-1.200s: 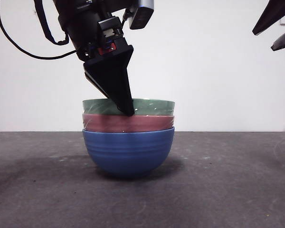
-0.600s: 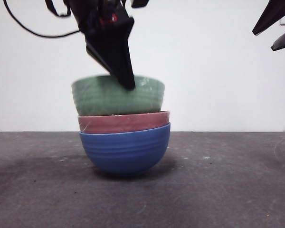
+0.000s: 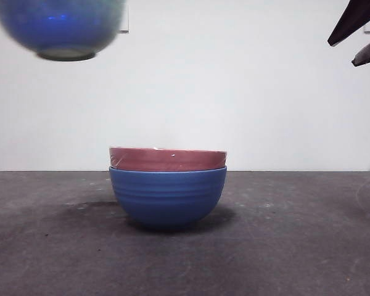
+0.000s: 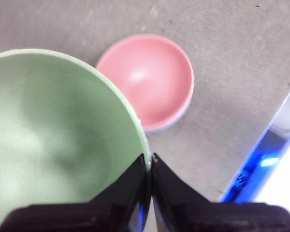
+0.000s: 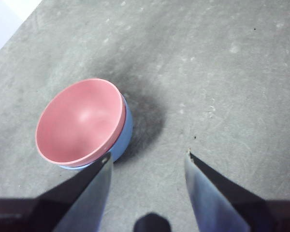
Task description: Pick up the green bowl on the top,put the green bowl on the left,pick up the red bowl in the middle,put the red bowl on the right
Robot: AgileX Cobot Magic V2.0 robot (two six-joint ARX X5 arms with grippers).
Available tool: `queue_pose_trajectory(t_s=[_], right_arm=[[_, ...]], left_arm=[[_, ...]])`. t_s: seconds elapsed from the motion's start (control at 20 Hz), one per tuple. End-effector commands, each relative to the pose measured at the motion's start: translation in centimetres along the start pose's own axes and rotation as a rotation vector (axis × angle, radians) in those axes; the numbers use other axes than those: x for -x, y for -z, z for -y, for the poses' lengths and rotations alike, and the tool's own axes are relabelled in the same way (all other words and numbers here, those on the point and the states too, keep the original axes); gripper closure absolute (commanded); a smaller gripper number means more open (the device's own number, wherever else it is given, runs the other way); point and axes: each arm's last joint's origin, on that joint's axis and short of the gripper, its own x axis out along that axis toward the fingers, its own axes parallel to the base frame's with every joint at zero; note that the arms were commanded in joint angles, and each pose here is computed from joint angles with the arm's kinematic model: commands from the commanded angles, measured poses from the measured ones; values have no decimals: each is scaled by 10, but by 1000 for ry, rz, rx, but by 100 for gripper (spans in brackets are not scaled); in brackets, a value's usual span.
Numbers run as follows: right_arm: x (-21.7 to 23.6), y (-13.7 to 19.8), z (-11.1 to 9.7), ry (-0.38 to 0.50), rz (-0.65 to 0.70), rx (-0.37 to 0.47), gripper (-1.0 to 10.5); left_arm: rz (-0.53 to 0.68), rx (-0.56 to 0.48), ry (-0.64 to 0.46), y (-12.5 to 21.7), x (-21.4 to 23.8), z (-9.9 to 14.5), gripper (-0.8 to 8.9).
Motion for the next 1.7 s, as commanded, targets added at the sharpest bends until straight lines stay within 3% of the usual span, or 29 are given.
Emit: queue_pose_trajectory(t_s=[0.05, 0.2, 0.3, 0.6, 0.95, 1.15, 1.2, 1.3, 1.35, 1.5, 1.7], right_arm=[[1, -2, -1, 0, 9, 14, 698], [1, -2, -1, -1, 8, 13, 698], [1, -2, -1, -3, 8, 10, 698], [1, -1, -1, -3, 8, 2, 698], [1, -2, -1, -4, 8, 2, 698], [1, -2, -1, -4, 8, 2, 698], [1, -2, -1, -4, 8, 2, 698], [0, -2, -1, -6, 8, -11, 694], [0, -2, -2, -10, 7, -16, 693], [-3, -2, -9, -45, 4, 11, 692], [-10, -12, -34, -144, -18, 116, 693]], left_arm=[[-31, 127, 4, 29, -18, 7, 822], [-105, 201, 7, 60, -52, 17, 822], [-141, 193, -24, 73, -76, 21, 822], [-94, 223, -54, 105, -129, 32, 822], [-51, 215, -54, 114, -145, 35, 816], [-122, 211, -3, 115, -161, 37, 811], [-130, 211, 19, 116, -163, 38, 764], [-124, 221, 45, 115, -162, 39, 456], [-119, 230, 42, 115, -161, 39, 388], [-95, 256, 39, 105, -150, 36, 392], [-42, 272, 33, 78, -107, 28, 398]])
